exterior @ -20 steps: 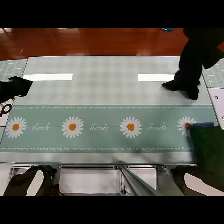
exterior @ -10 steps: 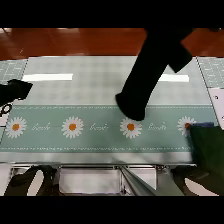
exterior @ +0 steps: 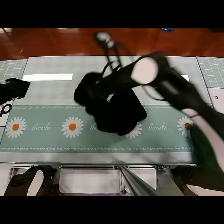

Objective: Fold the shirts.

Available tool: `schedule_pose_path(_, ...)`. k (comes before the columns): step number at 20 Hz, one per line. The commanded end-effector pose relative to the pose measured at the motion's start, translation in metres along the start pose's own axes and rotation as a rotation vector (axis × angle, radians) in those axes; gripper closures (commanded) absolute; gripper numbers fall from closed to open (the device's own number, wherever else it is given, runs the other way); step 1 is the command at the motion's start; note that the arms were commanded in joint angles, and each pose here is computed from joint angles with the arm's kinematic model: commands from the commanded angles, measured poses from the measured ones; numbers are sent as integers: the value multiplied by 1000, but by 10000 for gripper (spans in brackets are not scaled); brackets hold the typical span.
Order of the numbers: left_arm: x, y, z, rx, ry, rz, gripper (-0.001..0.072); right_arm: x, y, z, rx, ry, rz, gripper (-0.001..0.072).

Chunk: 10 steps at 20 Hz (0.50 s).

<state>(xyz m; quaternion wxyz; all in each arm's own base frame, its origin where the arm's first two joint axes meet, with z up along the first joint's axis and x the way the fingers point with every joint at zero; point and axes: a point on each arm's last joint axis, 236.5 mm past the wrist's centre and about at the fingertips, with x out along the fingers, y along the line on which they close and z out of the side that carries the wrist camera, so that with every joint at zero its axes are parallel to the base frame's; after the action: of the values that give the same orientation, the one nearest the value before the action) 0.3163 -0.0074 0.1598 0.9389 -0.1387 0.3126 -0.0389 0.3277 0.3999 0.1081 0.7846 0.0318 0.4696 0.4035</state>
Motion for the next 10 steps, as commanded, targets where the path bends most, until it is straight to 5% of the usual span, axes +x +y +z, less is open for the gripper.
schedule_pose_path(1, 9, 6, -17, -13, 39, 9, 201, 88, 16, -30, 176, 60, 125, 668)
schedule_pose_path(2, 13, 6, -26, -26, 58, 2, 201, 99, 15, -29, 220, 53, 152, 439)
schedule_pose_path(3, 19, 2, -37, -59, 84, -26, 201, 103, 11, -24, 236, 37, 168, 302)
schedule_pose_path(8, 28, -7, -93, -117, 320, -79, 201, -6, -77, 39, 305, -68, 131, 305)
schedule_pose_path(10, 17, -9, -130, -162, 502, -95, 200, -89, -141, 39, 317, -110, -3, 305)
